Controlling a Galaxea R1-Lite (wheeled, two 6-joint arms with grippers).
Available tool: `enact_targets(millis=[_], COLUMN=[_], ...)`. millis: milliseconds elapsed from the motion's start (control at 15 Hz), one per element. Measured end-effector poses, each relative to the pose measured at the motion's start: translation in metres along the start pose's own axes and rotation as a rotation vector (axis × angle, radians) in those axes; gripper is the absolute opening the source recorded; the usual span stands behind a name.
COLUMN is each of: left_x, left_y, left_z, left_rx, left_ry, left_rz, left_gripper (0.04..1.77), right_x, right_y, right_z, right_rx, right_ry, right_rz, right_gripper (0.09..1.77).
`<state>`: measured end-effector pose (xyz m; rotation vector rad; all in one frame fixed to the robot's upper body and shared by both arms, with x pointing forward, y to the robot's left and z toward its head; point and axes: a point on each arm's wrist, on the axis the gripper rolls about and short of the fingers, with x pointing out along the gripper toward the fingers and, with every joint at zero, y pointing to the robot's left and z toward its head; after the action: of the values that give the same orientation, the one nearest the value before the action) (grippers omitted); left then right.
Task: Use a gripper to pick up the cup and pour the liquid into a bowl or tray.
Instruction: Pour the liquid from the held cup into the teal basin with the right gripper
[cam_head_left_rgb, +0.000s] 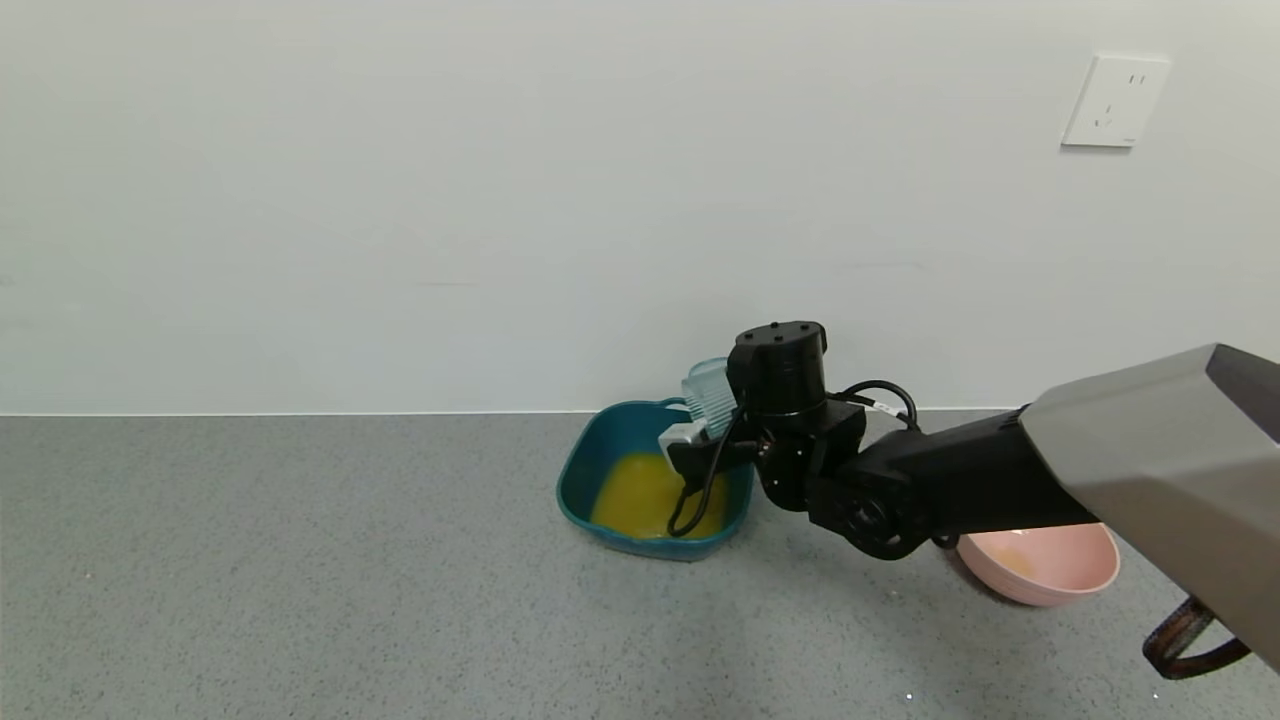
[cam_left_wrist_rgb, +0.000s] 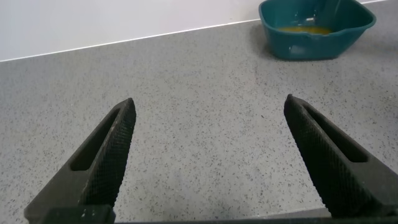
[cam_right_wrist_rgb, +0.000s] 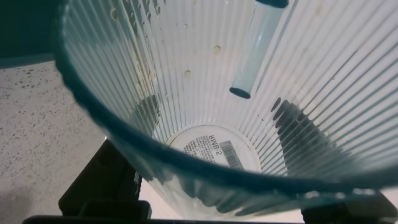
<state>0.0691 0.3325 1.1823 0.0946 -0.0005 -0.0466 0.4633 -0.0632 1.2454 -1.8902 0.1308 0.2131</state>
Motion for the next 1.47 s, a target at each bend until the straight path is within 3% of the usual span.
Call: enact_targets(millis=[1067, 1267, 1467], left_x=[0.0000, 0.0000, 0.0000], left_y=[0.0000, 0.0000, 0.0000], left_z=[0.0000, 0.0000, 0.0000], left_rx=[0.000, 0.000, 0.000], left_ry=[0.000, 0.000, 0.000], left_rz=[0.000, 0.000, 0.000], left_gripper=[1.72, 1.72, 1.72], right_x=[0.0015, 0.0017, 0.0008], right_y=[0.0005, -0.0020, -0.0001], right_z=[0.0030, 0.0019, 0.0022], right_rx=[0.025, 0.089, 0.236], right_ry=[-0.001, 0.001, -0.005], right_rz=[-0.026, -0.055, -0.052], right_gripper=[1.36, 1.36, 1.36])
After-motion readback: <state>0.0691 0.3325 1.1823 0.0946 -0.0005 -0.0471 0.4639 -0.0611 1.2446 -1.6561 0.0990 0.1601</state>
